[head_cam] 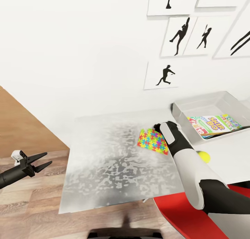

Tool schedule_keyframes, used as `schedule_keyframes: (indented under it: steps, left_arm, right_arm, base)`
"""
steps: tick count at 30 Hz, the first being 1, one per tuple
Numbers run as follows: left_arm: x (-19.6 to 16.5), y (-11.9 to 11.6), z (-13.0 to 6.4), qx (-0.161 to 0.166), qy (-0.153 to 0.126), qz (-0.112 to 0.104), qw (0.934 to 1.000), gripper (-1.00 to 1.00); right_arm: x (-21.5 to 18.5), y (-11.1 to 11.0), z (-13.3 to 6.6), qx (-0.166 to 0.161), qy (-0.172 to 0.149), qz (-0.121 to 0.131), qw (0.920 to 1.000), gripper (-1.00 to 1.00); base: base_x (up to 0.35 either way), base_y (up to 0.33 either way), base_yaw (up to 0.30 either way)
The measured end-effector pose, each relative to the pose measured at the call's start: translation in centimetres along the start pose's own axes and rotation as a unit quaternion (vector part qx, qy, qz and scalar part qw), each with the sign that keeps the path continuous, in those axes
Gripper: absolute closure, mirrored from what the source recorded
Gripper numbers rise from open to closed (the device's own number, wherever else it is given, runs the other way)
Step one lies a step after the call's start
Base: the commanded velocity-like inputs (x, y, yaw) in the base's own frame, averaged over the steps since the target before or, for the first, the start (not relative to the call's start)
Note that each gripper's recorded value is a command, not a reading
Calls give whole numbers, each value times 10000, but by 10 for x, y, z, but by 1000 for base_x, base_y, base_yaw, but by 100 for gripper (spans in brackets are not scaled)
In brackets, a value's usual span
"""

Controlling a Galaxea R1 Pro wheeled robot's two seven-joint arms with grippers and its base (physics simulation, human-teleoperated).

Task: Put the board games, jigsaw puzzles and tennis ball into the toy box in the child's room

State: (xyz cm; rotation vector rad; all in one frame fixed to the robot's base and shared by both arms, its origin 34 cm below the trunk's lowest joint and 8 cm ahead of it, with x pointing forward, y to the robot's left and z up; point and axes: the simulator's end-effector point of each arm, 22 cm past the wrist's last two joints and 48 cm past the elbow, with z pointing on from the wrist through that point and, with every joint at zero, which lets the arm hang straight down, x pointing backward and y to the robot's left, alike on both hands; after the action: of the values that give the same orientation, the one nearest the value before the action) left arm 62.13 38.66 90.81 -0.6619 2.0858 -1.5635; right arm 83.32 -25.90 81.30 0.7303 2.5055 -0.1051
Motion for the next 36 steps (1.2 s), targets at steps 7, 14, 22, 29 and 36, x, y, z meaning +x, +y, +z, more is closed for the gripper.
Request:
schedule_keyframes:
  steps: [7, 14, 22, 29, 36]
  left_arm:
    - [0, 0, 0, -6, -1, 3, 10000, -100]
    - [-1, 0, 0, -8, -4, 5, 10000, -100]
    - [-1, 0, -1, -5, -9, 7, 10000, -100]
    - [-1, -1, -1, 2, -16, 9, 10000, -100]
    - [-1, -1, -1, 2, -16, 8, 10000, -100]
  right_arm:
    - [0, 0, 0, 1, 1, 0, 10000, -100]
    - [0, 0, 0, 0, 2, 0, 10000, -100]
    - [1, 1, 0, -9, 5, -1, 10000, -100]
    - [2, 3, 0, -21, 12, -2, 10000, -100]
    - [3, 6, -1, -43, 23, -5, 10000, -100]
  base:
    - [-44, 115, 0]
    - [-153, 6, 0]
    - [-166, 124, 0]
    - [-112, 255, 0]
    - [-94, 261, 0]
